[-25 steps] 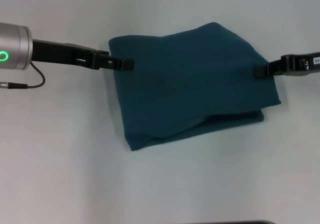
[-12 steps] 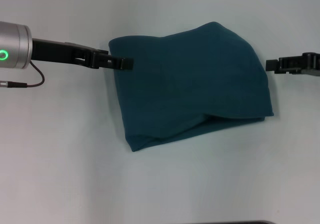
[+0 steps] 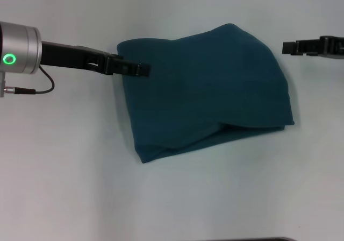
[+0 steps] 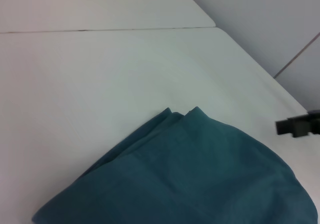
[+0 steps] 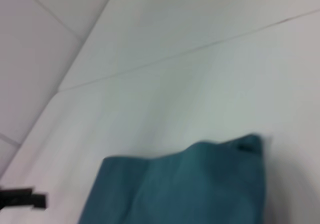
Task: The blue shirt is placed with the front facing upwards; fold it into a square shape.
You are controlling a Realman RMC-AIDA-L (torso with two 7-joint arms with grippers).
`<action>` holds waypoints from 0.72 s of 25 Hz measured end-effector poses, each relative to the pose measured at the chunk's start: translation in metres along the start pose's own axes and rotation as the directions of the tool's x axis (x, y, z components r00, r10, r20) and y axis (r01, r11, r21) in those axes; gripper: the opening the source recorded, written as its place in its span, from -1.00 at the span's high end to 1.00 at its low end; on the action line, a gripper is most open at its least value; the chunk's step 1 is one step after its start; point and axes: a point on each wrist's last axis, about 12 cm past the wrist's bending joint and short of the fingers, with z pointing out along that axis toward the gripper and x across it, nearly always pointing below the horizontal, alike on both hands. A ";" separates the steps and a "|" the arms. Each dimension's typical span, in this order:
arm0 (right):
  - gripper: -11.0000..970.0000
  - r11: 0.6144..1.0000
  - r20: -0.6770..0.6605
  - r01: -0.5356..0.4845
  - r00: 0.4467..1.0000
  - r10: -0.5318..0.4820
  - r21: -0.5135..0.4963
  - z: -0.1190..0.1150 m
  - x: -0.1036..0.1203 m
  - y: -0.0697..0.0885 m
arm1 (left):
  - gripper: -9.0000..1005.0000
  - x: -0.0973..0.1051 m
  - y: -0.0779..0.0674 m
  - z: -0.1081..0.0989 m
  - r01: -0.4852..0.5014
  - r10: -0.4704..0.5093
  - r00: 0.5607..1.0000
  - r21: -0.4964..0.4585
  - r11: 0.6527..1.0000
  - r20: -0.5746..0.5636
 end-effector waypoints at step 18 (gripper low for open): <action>0.39 0.993 0.035 -0.013 0.999 0.009 0.114 0.059 -0.018 0.004 | -0.92 -0.003 -0.003 0.003 -0.020 0.020 1.000 0.010 1.000 0.003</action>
